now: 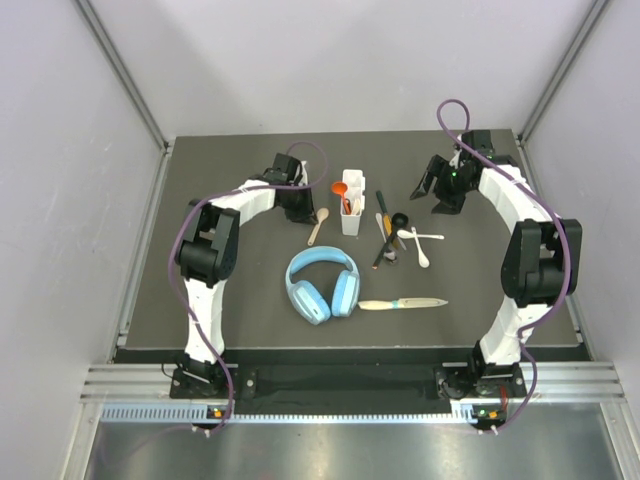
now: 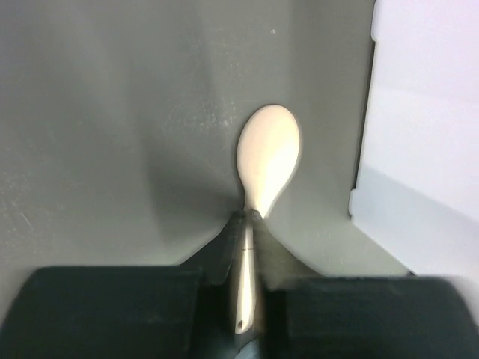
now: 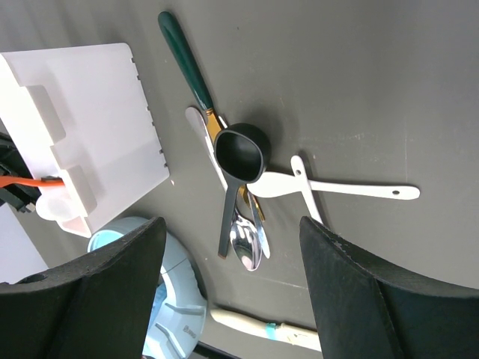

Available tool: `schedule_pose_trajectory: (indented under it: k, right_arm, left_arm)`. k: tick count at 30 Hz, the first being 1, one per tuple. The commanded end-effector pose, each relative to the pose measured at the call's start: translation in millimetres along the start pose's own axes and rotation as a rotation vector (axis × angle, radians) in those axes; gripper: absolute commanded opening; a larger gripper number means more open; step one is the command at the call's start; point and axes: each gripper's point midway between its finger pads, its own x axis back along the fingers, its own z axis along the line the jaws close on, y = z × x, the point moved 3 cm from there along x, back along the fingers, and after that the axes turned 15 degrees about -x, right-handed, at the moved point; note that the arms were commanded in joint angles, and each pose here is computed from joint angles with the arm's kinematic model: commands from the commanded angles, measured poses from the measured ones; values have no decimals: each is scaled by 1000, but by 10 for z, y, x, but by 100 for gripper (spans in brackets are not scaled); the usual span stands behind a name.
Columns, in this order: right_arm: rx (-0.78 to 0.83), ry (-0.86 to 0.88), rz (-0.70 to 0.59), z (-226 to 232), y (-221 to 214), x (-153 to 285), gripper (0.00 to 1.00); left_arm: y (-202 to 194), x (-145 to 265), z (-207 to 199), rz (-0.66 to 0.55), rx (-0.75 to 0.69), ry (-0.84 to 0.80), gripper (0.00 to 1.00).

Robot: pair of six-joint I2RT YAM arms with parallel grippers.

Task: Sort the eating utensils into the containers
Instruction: Pick up the spoon from the center of the board.

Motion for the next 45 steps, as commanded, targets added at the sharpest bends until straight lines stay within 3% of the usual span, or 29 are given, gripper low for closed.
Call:
schedule_pose_trajectory:
  k: [1, 3, 6, 32, 45]
  right_arm:
    - [13, 38, -34, 165, 67, 96, 72]
    - [9, 37, -33, 161, 66, 88, 72]
    - [8, 40, -33, 166, 66, 90, 72]
    - [8, 37, -24, 168, 74, 64, 72]
    - [18, 30, -9, 150, 66, 36, 72]
  left_arm:
    - [-745, -177, 234, 270, 14, 85, 29]
    - [-723, -165, 225, 258, 7, 85, 38]
    - [-653, -134, 214, 237, -5, 83, 40]
    - [-466, -318, -29, 197, -75, -51, 43]
    - [-494, -348, 262, 266, -174, 325, 42]
